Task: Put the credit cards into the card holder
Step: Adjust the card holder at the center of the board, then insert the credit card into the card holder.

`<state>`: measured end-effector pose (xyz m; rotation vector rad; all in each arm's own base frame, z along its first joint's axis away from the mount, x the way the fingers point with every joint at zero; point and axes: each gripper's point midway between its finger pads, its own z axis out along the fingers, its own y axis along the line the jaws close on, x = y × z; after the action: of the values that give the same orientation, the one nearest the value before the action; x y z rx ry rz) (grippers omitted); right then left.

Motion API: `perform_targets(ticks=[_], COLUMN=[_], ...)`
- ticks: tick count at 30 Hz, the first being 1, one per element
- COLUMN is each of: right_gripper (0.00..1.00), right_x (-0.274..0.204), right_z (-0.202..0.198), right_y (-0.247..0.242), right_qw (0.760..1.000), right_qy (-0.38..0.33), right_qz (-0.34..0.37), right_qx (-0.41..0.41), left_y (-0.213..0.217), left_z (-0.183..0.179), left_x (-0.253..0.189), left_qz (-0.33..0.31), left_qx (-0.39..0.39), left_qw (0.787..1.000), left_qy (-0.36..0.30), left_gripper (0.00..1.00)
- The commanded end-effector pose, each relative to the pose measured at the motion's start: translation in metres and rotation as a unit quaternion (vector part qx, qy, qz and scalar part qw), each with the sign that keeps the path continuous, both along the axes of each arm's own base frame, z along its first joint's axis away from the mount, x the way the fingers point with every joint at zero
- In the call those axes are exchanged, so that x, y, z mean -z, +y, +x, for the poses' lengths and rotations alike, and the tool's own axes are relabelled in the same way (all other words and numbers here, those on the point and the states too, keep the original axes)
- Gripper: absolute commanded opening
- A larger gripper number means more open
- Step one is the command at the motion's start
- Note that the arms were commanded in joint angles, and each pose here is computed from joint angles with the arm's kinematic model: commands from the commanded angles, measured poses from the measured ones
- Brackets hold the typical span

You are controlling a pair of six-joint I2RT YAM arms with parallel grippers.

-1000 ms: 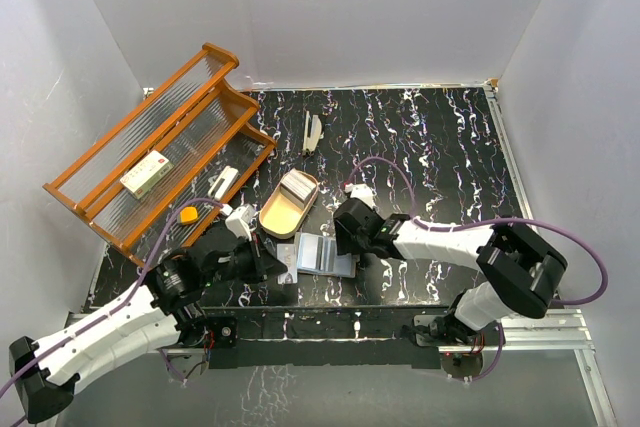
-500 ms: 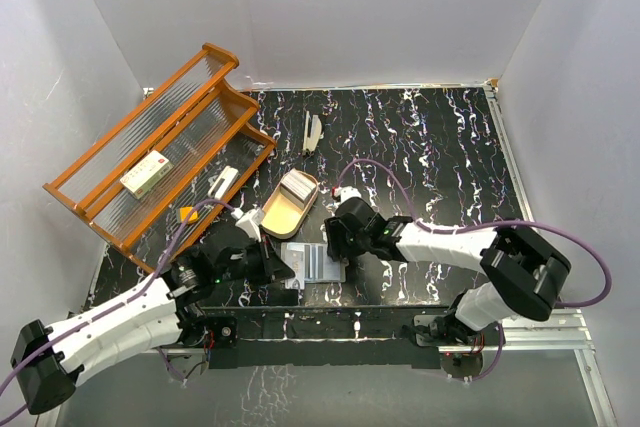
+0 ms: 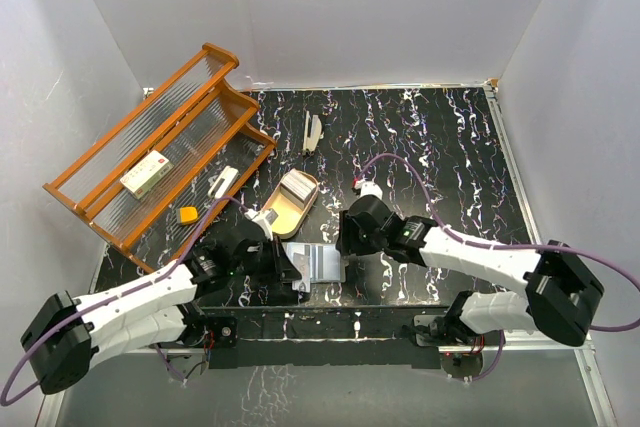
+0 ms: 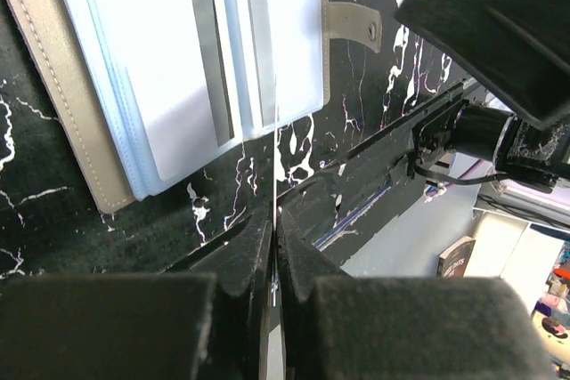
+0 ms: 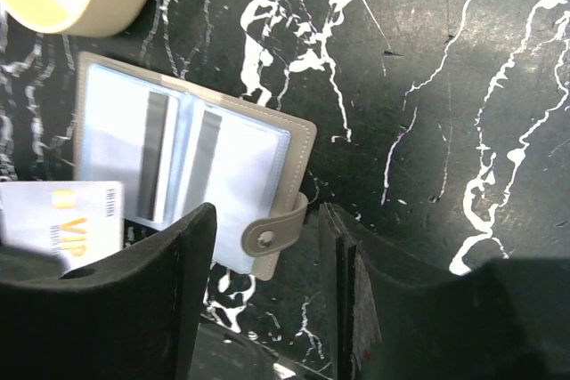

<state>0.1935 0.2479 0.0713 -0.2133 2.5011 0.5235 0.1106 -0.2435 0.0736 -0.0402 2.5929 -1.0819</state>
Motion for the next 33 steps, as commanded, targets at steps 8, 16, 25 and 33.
perform_targets(ticks=[8, 16, 25, 33], right_gripper=[0.46, 0.46, 0.49, 0.40], right_x=[-0.028, -0.006, 0.020, 0.036], right_z=[0.006, 0.000, -0.004, -0.003], right_y=[0.021, 0.024, 0.017, 0.011], right_qw=[0.997, 0.999, 0.999, 0.998], right_qy=[-0.002, 0.021, 0.046, 0.049], right_qz=[0.070, 0.047, -0.012, -0.041], right_qx=[0.032, 0.019, 0.017, 0.023], left_y=[-0.014, -0.019, -0.022, -0.020], left_z=[0.022, 0.025, 0.029, 0.031], left_x=[-0.015, -0.013, 0.004, 0.016], left_qz=[-0.042, -0.047, -0.030, -0.019], left_qx=[0.028, 0.039, 0.043, 0.036], left_qw=[0.999, 0.998, 0.998, 0.998], left_qy=[0.007, 0.021, 0.042, 0.048], left_gripper=[0.02, 0.02, 0.03, 0.04])
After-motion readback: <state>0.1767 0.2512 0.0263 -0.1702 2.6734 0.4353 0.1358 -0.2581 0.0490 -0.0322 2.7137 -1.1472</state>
